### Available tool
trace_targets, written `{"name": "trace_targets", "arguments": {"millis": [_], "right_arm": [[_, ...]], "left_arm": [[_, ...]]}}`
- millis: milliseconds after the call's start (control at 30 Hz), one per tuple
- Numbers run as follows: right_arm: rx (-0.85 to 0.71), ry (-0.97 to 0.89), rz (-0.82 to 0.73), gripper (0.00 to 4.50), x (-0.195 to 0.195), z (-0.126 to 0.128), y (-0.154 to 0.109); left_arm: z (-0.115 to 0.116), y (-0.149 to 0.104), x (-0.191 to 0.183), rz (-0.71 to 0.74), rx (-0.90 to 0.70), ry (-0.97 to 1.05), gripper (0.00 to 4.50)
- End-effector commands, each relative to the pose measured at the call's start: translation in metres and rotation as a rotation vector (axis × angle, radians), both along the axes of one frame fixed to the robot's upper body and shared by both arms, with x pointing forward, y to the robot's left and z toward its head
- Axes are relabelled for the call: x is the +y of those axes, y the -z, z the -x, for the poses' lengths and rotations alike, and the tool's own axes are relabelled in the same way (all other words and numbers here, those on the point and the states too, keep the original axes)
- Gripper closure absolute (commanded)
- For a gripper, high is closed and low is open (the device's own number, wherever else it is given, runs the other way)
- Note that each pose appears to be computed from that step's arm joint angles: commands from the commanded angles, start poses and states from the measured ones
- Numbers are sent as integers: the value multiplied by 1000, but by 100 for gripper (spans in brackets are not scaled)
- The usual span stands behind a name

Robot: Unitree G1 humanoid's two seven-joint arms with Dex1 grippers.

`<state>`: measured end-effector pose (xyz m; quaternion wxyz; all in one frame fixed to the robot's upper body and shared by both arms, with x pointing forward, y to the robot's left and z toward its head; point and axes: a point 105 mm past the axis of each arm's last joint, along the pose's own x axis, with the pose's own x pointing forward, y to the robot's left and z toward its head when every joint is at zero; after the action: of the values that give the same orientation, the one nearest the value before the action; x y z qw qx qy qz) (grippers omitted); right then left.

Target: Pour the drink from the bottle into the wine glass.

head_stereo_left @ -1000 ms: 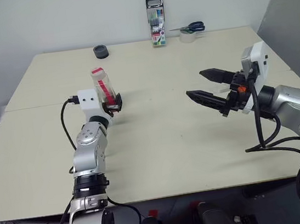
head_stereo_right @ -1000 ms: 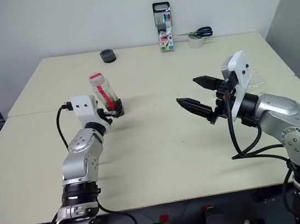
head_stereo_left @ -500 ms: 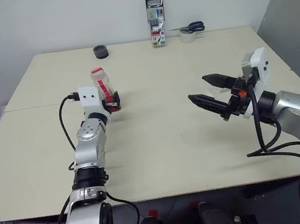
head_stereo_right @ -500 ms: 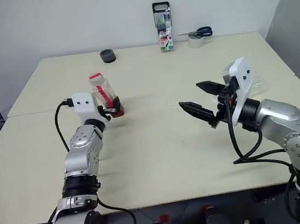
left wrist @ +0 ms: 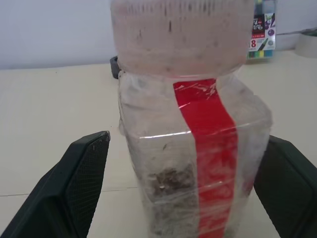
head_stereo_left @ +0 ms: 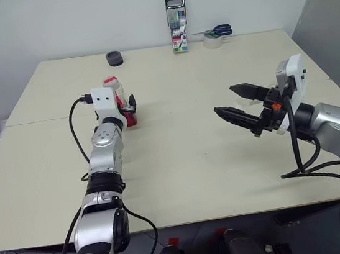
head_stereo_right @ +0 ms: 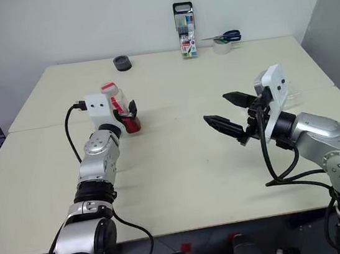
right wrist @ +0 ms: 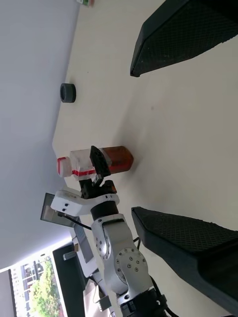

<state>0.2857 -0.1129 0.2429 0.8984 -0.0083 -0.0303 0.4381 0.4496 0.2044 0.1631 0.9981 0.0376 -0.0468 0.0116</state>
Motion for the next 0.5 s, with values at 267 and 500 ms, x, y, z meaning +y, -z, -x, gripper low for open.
{"name": "trace_targets", "arguments": {"millis": [267,500], "right_arm": [[-75,13,-16,0,-1,6,-16],[-74,16,-20,0,-1,5,-17]], "left_arm": [[-5,-24,1,-5,-88,-8,5],[-6,-37,-4,7,-120,5,5]]}}
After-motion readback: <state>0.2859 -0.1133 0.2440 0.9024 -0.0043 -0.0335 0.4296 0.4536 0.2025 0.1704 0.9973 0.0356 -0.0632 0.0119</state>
